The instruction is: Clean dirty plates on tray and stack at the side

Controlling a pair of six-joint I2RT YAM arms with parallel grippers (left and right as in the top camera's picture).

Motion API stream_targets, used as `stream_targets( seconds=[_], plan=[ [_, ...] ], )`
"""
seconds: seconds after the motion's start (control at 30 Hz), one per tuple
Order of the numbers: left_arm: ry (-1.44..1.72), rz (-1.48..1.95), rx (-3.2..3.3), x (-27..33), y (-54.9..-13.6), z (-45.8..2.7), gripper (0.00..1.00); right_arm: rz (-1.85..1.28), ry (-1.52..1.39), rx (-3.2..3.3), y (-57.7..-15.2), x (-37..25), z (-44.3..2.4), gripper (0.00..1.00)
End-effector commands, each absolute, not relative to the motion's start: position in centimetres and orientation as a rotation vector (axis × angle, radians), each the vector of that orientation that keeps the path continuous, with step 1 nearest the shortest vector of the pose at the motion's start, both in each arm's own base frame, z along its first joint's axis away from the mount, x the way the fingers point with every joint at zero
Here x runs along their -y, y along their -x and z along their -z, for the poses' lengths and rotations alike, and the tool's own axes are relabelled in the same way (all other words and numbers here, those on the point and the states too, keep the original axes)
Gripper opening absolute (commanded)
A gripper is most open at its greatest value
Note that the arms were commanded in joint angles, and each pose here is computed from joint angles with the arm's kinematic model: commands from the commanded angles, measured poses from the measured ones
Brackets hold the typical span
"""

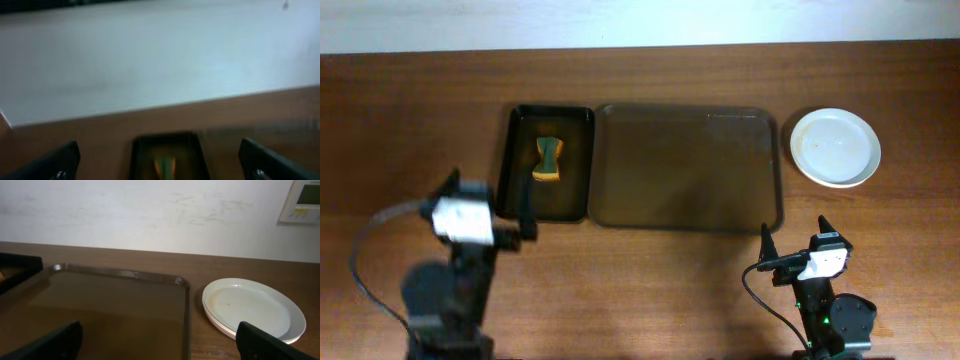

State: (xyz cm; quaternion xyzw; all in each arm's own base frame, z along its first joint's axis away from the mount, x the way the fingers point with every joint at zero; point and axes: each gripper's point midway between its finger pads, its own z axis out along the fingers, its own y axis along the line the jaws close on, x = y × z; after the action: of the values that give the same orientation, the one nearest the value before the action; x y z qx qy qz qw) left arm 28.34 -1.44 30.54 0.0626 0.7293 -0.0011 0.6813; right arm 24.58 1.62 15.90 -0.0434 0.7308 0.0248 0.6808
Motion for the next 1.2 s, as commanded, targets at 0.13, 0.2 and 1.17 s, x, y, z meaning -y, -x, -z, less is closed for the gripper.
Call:
stream_targets(
  seconds=[0.13,0.2,1.17],
  plan=[
    [-0.315,-0.121,-1.537,2.1,-24.7,-21.1,1.00,-0.063,0.097,-1.646,-24.6,-1.8,-15.6,0.98],
    [-0.346,-0.154,-1.528,2.1,-24.5,-19.7,1.00,-0.063,0.097,-1.646,-24.6,-1.8,-15.6,0.98],
    [-0.299,-0.246,-1.626,0.3,-24.6,-15.7,1.00,-0.063,0.097,-1.646,-24.6,-1.8,-15.6,0.98]
  ],
)
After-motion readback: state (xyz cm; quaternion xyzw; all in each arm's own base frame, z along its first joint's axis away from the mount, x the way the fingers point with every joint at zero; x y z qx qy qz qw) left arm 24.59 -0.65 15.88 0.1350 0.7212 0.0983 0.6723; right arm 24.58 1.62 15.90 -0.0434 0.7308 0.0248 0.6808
